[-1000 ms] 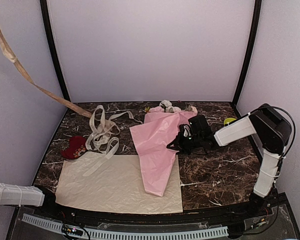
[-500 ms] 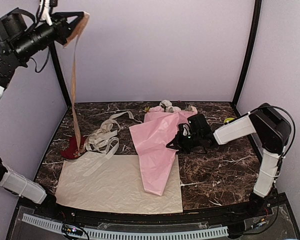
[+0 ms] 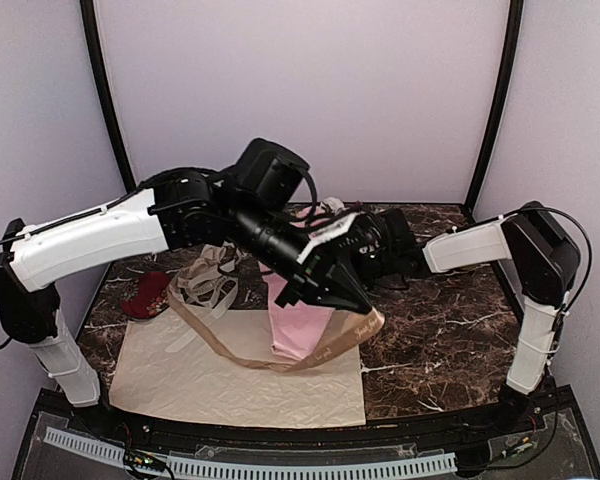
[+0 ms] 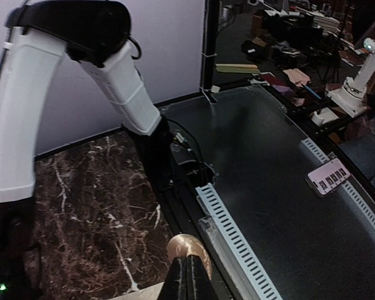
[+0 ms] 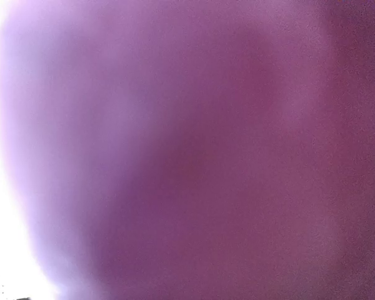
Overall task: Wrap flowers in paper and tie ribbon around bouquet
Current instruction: Place the folded bouquet on the ribbon.
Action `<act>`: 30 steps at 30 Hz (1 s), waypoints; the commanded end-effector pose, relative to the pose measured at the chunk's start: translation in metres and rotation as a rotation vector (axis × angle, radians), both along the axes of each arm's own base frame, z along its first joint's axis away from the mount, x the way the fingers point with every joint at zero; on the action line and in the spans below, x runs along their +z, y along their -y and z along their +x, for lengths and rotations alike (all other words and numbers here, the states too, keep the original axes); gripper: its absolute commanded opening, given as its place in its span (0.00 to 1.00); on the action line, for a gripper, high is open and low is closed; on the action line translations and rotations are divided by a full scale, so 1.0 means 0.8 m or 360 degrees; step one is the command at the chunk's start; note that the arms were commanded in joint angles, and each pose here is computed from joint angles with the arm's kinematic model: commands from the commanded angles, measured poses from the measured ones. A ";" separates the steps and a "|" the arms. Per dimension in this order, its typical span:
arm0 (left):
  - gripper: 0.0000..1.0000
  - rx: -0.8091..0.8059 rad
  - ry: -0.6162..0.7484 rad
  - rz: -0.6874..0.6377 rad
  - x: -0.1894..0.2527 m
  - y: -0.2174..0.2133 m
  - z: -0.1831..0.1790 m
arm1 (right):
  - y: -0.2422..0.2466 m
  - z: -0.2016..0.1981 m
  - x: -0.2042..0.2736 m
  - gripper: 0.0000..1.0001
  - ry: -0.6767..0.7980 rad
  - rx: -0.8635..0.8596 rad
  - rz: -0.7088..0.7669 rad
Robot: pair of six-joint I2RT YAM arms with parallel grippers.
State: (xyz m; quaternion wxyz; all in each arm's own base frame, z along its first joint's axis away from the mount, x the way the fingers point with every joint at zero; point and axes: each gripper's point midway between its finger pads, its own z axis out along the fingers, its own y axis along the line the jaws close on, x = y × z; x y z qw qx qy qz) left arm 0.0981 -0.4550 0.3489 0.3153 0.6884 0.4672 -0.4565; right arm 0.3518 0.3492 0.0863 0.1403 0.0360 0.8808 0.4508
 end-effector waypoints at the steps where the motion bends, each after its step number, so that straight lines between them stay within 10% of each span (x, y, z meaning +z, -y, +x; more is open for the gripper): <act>1: 0.00 -0.0295 -0.0033 0.0083 -0.024 0.008 -0.052 | -0.003 0.023 0.036 0.00 0.0180 0.0044 -0.0024; 8: 0.00 -0.0349 0.0327 0.0324 -0.127 0.065 -0.059 | -0.005 0.030 0.069 0.00 0.0273 0.0092 -0.0058; 14: 0.00 0.0424 0.0792 0.0274 -0.113 0.118 0.085 | -0.002 0.022 0.065 0.00 0.0267 0.0155 -0.0116; 19: 0.00 0.0942 0.0757 0.0037 -0.022 0.126 0.176 | -0.008 0.021 0.066 0.00 0.0296 0.0255 -0.0134; 26: 0.00 0.1133 0.0728 0.0113 -0.080 0.132 0.214 | -0.008 0.014 0.056 0.00 0.0297 0.0353 -0.0196; 30: 0.51 0.0981 0.0582 0.0097 -0.078 0.138 0.187 | -0.007 0.009 0.052 0.00 0.0274 0.0361 -0.0190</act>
